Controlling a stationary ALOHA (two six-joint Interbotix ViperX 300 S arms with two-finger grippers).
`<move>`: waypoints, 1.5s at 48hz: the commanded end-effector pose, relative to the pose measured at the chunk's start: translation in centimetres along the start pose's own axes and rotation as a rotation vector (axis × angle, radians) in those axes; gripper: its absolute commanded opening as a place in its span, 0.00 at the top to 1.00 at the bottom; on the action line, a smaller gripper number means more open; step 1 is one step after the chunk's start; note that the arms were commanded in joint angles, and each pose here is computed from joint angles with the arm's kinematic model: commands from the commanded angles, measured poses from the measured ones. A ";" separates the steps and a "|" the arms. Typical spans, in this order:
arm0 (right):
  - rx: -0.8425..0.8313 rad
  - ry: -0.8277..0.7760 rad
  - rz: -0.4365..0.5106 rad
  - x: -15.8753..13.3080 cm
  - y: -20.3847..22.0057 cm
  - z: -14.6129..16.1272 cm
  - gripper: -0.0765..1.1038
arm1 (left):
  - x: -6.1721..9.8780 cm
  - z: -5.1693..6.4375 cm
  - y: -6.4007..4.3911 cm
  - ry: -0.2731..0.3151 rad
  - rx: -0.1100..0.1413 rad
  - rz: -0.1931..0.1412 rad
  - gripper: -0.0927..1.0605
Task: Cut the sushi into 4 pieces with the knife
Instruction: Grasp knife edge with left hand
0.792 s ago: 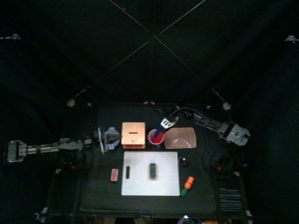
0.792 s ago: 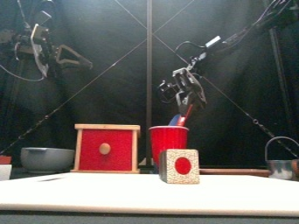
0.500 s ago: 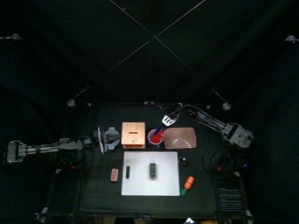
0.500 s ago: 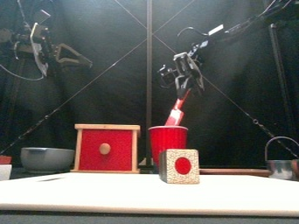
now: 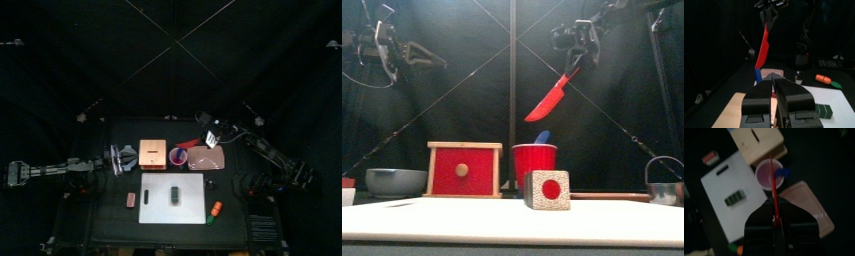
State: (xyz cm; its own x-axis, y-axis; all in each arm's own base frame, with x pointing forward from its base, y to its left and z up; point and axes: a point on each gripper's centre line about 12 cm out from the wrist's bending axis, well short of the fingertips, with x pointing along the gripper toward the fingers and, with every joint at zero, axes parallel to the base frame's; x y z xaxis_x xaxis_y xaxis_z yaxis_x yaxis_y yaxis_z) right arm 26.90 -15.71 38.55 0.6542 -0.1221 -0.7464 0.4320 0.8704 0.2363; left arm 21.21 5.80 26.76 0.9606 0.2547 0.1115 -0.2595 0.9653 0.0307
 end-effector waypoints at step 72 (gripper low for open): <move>-0.504 -0.588 0.207 8.0 10.2 -14.2 0.78 | 8.6 -2.3 -7.8 0.377 -0.004 -0.251 0.16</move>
State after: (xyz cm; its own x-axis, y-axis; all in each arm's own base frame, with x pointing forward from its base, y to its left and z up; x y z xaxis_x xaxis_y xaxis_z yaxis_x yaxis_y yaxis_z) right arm 27.60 -1.20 25.57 0.9649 -0.0489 -0.2582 0.0288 0.9963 -0.0810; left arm 30.97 0.56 24.27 0.9546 0.0145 -0.2977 -0.0125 0.9999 0.0084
